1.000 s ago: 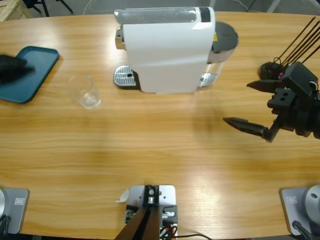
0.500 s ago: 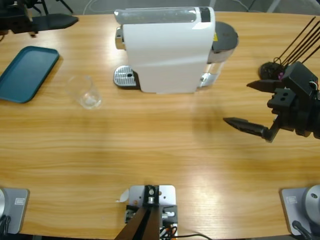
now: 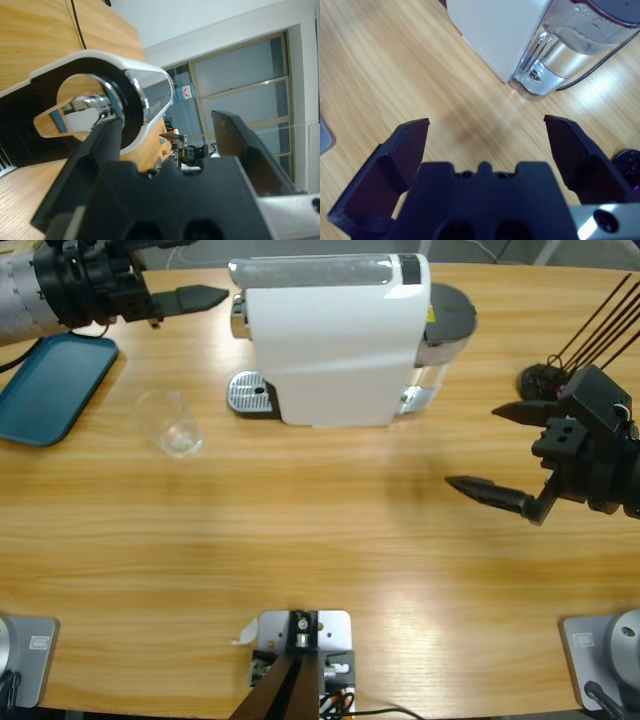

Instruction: Pour coffee

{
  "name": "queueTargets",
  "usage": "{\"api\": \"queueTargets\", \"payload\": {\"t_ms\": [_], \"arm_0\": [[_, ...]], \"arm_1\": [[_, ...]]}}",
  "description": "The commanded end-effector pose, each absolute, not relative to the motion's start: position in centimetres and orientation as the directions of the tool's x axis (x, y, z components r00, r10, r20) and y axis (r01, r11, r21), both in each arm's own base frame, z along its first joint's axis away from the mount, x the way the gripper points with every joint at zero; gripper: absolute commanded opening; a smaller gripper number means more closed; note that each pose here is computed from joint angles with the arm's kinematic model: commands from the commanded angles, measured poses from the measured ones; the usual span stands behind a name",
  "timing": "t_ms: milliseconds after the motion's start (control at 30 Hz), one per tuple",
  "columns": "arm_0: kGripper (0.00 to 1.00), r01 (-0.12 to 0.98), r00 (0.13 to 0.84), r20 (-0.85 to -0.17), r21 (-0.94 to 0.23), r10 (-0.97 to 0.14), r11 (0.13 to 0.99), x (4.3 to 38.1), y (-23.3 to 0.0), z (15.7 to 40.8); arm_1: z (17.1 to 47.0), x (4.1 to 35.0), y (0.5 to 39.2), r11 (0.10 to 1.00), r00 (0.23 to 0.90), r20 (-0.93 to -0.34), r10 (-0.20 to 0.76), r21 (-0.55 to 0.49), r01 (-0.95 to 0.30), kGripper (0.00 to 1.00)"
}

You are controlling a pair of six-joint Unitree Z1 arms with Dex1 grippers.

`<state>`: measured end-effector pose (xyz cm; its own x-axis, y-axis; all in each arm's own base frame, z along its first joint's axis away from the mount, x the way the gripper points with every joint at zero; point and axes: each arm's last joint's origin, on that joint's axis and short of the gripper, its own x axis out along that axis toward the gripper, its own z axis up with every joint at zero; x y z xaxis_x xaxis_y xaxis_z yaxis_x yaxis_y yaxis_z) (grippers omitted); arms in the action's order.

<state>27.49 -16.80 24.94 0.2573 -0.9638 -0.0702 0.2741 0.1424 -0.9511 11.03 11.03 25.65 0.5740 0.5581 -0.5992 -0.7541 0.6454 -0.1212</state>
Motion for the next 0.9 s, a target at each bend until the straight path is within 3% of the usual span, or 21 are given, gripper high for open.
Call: {"api": "queueTargets", "payload": {"t_ms": [33,233,500,533,600,667,900], "arm_0": [[0.735,0.22,0.235,-0.096,-0.964,-0.967,0.149,27.8,-17.3,22.7],[0.724,0.239,0.236,-0.07,-0.963,-0.969,0.128,28.5,-18.1,23.6],[0.559,0.237,0.237,-0.069,-0.963,-0.969,0.127,29.1,-19.0,23.2],[0.507,0.236,0.237,-0.07,-0.963,-0.969,0.127,29.1,-19.0,23.2],[0.212,0.241,0.242,-0.067,-0.962,-0.968,0.127,29.1,-19.0,23.2],[0.011,0.244,0.251,-0.065,-0.961,-0.966,0.128,29.0,-18.9,23.3],[0.0,0.253,0.297,-0.055,-0.958,-0.953,0.135,28.4,-18.4,23.7]], "arm_1": [[24.8,11.1,11.1,0.639,0.556,-0.634,0.537,-0.124,-0.759,1.0],[24.8,11.1,11.1,0.638,0.555,-0.634,0.538,-0.123,-0.76,1.0],[24.8,11.1,11.1,0.638,0.555,-0.634,0.539,-0.124,-0.76,1.0],[24.8,11.1,11.1,0.638,0.555,-0.634,0.538,-0.124,-0.76,1.0],[24.8,11.1,11.1,0.638,0.555,-0.634,0.539,-0.124,-0.76,1.0],[24.8,11.1,11.1,0.638,0.555,-0.634,0.538,-0.124,-0.76,1.0],[24.8,11.1,11.1,0.636,0.553,-0.636,0.539,-0.124,-0.762,1.0]]}}
